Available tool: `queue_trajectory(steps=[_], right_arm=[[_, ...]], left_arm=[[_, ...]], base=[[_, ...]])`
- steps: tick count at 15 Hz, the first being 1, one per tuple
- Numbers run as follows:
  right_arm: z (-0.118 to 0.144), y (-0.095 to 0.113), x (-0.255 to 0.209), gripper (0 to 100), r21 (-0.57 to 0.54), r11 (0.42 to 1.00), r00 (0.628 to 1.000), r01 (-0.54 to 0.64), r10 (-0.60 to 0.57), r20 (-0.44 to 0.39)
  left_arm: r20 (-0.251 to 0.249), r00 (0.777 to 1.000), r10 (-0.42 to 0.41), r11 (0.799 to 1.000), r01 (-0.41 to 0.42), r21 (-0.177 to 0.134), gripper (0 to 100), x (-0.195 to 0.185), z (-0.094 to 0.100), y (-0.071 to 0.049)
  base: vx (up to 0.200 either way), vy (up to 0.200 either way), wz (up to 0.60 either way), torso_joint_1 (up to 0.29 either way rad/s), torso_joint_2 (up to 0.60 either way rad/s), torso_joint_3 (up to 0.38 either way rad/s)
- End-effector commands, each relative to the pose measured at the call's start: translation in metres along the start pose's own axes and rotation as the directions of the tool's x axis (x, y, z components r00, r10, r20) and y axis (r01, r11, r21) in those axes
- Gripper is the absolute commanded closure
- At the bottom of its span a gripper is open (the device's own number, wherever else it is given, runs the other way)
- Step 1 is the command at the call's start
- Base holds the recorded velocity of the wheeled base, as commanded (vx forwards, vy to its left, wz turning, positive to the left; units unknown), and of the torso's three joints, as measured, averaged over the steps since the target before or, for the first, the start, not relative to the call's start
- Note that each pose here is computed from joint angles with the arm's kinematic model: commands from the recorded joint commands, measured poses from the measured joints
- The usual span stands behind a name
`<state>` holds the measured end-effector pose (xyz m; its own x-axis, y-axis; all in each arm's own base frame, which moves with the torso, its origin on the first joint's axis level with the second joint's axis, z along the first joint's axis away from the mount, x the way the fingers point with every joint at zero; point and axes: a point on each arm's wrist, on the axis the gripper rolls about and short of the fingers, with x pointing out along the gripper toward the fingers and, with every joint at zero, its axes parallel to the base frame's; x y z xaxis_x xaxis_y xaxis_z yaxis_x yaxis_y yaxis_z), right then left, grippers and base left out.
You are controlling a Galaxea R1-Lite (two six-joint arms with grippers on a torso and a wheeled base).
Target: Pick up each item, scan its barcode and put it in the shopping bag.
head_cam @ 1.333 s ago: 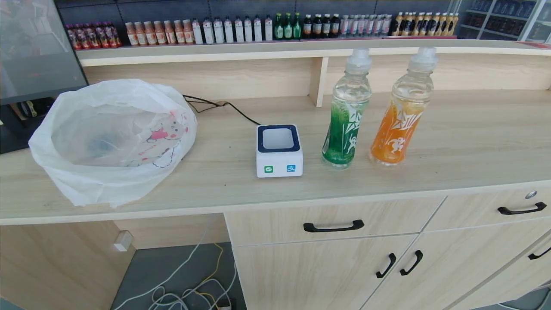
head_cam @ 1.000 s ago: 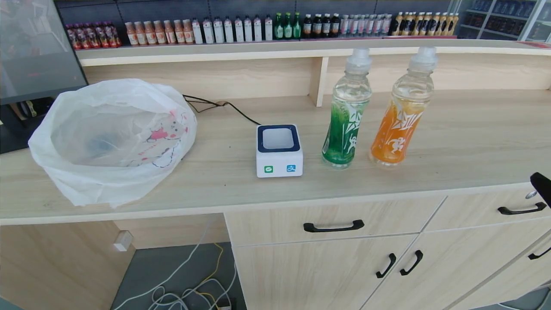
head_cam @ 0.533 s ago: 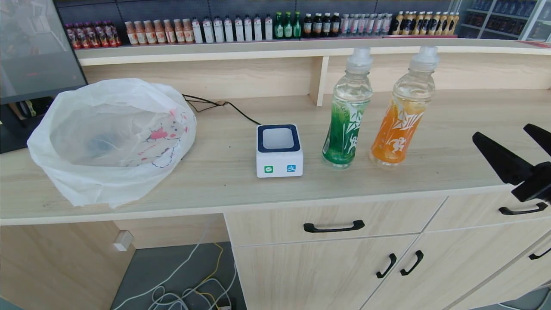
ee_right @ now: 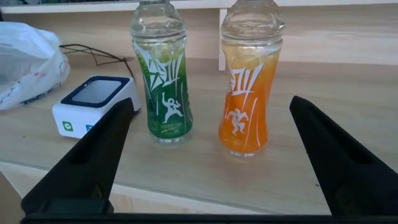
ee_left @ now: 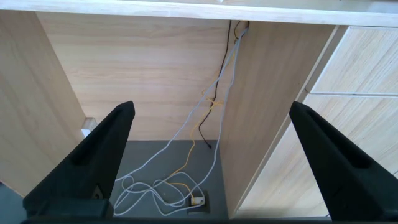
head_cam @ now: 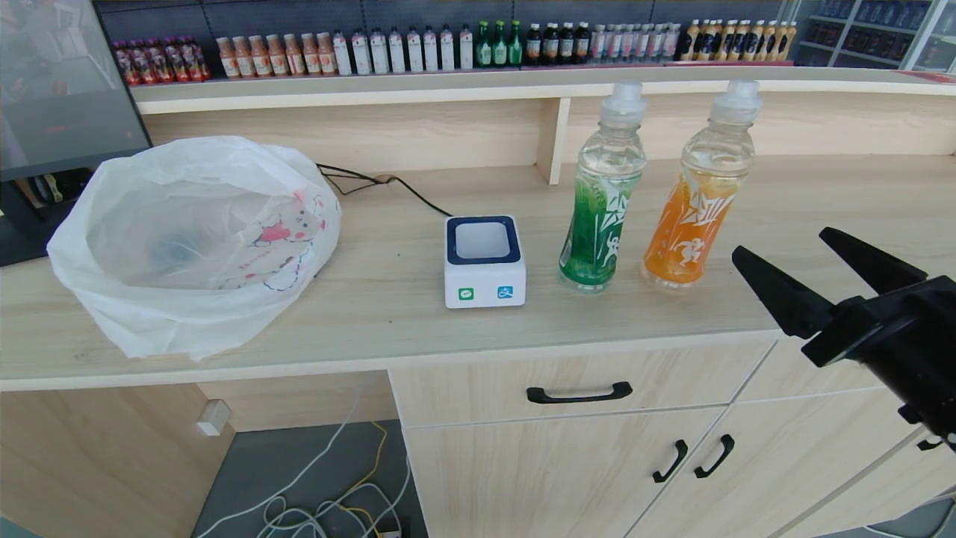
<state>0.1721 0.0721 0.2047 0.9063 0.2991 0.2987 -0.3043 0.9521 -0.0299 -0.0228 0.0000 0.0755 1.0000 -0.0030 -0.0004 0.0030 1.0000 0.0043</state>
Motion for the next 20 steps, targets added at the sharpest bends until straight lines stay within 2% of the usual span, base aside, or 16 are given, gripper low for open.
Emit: queue_trajectory(steps=[1, 4, 9, 11, 16, 18, 20], right_arm=[[-0.007, 0.003, 0.006, 0, 0.004, 1.0, 1.0, -0.015, 0.015, -0.02], [-0.011, 0.012, 0.005, 0, 0.018, 0.998, 0.998, -0.06, 0.06, -0.029], [-0.022, 0.026, 0.031, 0, 0.028, 0.995, 0.994, -0.099, 0.1, -0.045], [-0.028, 0.033, 0.052, 0, -0.017, 0.994, 0.993, -0.108, 0.107, -0.043], [-0.04, 0.043, 0.095, 0, -0.015, 0.997, 0.997, -0.072, 0.071, -0.02], [-0.043, 0.056, 0.101, 0, -0.003, 0.995, 0.995, -0.103, 0.103, -0.017], [-0.043, 0.058, 0.104, 0, -0.001, 0.997, 0.997, -0.081, 0.081, -0.013]], left_arm=[[0.0, 1.0, 0.0, 1.0, 0.0, 0.0, 0, 0.0, 0.0, 0.0], [0.0, 1.0, 0.0, 1.0, 0.0, 0.0, 0, 0.0, 0.0, 0.0], [0.0, 1.0, 0.0, 1.0, 0.0, 0.0, 0, 0.0, 0.0, 0.0], [0.0, 1.0, 0.0, 1.0, 0.0, 0.0, 0, 0.0, 0.0, 0.0], [0.0, 1.0, 0.0, 1.0, 0.0, 0.0, 0, 0.0, 0.0, 0.0], [0.0, 1.0, 0.0, 1.0, 0.0, 0.0, 0, 0.0, 0.0, 0.0], [0.0, 1.0, 0.0, 1.0, 0.0, 0.0, 0, 0.0, 0.0, 0.0]], base=[[0.0, 0.0, 0.0, 0.0, 0.0, 0.0], [0.0, 0.0, 0.0, 0.0, 0.0, 0.0], [0.0, 0.0, 0.0, 0.0, 0.0, 0.0], [0.0, 0.0, 0.0, 0.0, 0.0, 0.0], [0.0, 0.0, 0.0, 0.0, 0.0, 0.0], [0.0, 0.0, 0.0, 0.0, 0.0, 0.0], [0.0, 0.0, 0.0, 0.0, 0.0, 0.0]])
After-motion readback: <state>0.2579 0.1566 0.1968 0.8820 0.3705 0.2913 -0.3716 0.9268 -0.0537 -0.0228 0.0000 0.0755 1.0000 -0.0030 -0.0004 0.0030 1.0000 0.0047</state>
